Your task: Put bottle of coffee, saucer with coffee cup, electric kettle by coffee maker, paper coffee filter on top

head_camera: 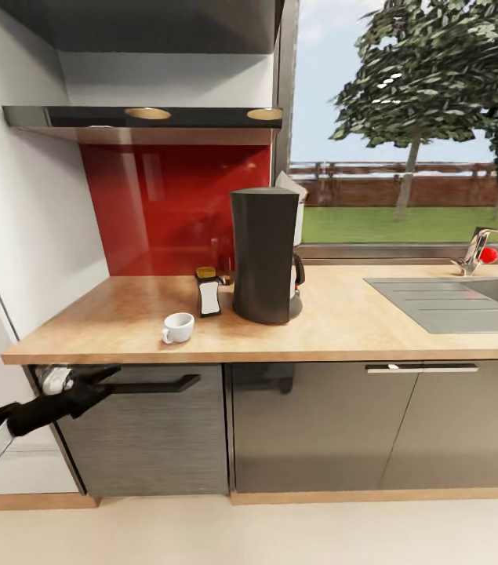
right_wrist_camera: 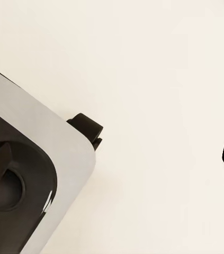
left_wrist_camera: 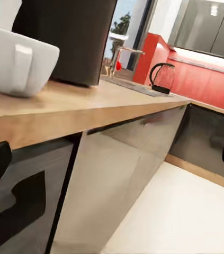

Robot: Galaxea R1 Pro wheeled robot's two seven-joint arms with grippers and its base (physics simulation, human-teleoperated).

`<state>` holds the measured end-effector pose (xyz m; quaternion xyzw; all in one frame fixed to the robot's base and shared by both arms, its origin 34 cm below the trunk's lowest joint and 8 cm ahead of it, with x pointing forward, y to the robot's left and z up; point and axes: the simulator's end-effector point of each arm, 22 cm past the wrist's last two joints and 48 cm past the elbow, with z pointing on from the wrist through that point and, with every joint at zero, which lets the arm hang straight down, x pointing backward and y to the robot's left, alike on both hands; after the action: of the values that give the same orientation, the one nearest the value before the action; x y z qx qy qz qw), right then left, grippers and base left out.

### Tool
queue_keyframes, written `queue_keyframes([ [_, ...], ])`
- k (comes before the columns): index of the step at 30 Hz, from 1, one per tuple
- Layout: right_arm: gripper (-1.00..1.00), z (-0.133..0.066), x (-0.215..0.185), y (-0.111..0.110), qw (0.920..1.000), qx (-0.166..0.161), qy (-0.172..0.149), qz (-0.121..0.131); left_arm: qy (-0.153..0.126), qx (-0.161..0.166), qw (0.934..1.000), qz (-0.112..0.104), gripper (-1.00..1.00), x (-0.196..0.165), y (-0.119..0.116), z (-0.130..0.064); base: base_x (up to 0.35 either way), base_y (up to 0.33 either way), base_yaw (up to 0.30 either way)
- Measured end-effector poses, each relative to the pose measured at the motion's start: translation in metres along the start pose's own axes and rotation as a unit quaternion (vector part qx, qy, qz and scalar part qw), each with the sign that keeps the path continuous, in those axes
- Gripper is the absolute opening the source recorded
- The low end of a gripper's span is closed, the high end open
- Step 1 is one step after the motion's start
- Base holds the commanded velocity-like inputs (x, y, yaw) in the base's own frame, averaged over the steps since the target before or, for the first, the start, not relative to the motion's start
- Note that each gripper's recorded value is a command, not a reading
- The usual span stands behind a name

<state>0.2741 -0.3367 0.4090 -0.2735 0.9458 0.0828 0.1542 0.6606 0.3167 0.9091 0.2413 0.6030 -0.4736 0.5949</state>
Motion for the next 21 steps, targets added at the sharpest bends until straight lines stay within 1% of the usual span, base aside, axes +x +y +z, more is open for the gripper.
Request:
queue_keyframes([
  [2, 1.00, 0.000, 0.000, 0.000, 1.0000, 0.000, 0.000, 0.000, 0.016, -0.012, 0.9995, -0.024, 1.00, 0.031, 0.003, -0.004, 0.000, 0.000, 0.000],
  [3, 1.00, 0.000, 0.000, 0.000, 1.0000, 0.000, 0.000, 0.000, 0.032, -0.022, 0.9981, -0.048, 1.00, 0.061, 0.003, -0.008, 0.000, 0.000, 0.000],
  [4, 1.00, 0.000, 0.000, 0.000, 1.0000, 0.000, 0.000, 0.000, 0.039, -0.028, 0.9971, -0.059, 1.00, 0.075, 0.003, -0.010, 0.000, 0.000, 0.000],
  [6, 1.00, 0.000, 0.000, 0.000, 1.0000, 0.000, 0.000, 0.000, 0.058, -0.034, 0.9949, -0.075, 1.00, 0.103, -0.001, -0.014, 0.000, 0.000, 0.000],
  [9, 1.00, 0.000, 0.000, 0.000, 1.0000, 0.000, 0.000, 0.000, 0.086, -0.034, 0.9913, -0.093, 1.00, 0.138, -0.012, -0.017, 0.000, 0.000, 0.000],
  [10, 1.00, 0.000, 0.000, 0.000, 1.0000, 0.000, 0.000, 0.000, 0.103, -0.033, 0.9883, -0.108, 1.00, 0.163, -0.022, -0.022, 0.000, 0.000, 0.000],
  [15, 1.00, 0.000, 0.000, 0.001, 1.0000, -0.001, 0.000, 0.001, 0.126, -0.036, 0.9808, -0.145, 1.00, 0.210, -0.046, -0.038, 0.000, 0.000, 0.000],
  [17, 1.00, 0.000, 0.000, 0.001, 1.0000, -0.001, 0.000, 0.001, 0.144, -0.039, 0.9735, -0.174, 1.00, 0.243, -0.067, -0.054, 0.000, 0.000, 0.000],
  [18, 1.00, 0.000, -0.001, 0.001, 1.0000, -0.001, -0.001, 0.001, 0.161, -0.093, 0.9627, -0.197, 1.00, 0.283, -0.069, -0.064, 0.000, 0.000, 0.000],
  [19, 1.00, 0.000, -0.001, 0.000, 1.0000, 0.000, -0.001, 0.002, 0.168, -0.113, 0.9577, -0.204, 1.00, 0.298, -0.070, -0.067, 0.000, 0.000, 0.000],
  [20, 1.00, 0.000, -0.002, 0.000, 1.0000, 0.002, -0.003, 0.006, 0.182, -0.153, 0.9480, -0.212, 1.00, 0.322, -0.067, -0.070, 0.000, 0.000, 0.000],
  [21, 1.00, 0.001, -0.004, -0.001, 0.9999, 0.004, -0.006, 0.010, 0.187, -0.177, 0.9418, -0.216, 1.00, 0.335, -0.065, -0.072, 0.000, 0.000, 0.000],
])
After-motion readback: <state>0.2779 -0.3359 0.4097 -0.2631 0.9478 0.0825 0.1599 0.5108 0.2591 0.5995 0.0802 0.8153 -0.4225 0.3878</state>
